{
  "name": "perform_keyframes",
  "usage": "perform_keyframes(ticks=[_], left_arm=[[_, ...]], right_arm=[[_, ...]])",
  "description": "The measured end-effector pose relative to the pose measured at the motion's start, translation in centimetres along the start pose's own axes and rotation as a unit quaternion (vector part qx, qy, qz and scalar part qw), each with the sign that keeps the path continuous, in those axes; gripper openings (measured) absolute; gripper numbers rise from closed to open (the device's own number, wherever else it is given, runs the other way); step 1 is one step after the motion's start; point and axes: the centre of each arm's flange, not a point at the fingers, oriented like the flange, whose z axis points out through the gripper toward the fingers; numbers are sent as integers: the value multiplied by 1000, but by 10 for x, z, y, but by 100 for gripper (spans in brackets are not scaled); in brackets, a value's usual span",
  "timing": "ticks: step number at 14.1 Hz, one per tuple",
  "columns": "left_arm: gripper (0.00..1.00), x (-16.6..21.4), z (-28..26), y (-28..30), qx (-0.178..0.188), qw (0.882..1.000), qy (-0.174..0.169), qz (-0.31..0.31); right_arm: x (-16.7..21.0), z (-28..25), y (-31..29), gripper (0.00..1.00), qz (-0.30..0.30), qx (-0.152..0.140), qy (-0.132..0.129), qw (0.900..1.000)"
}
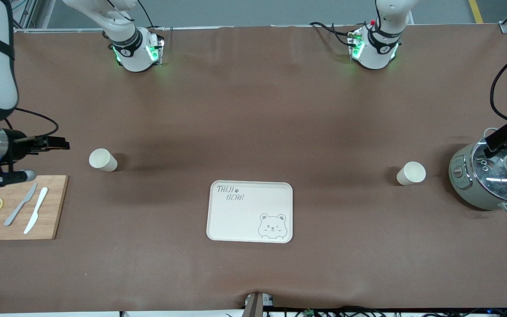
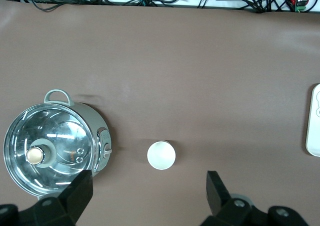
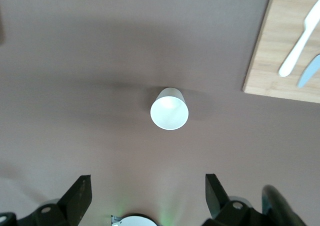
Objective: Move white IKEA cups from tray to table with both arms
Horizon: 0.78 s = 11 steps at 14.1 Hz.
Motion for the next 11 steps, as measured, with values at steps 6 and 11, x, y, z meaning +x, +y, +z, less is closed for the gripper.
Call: perform_keyframes(ticks=[6,11], left_arm=[[100,-11,-21,11,12,1000,1,5],[100,-16,-32,22,16,1000,7,13]], right_arm=[[-46,-105,-37,100,-20,-16,60,998],[-84,-131,-53,100,-20,-18,66,997]])
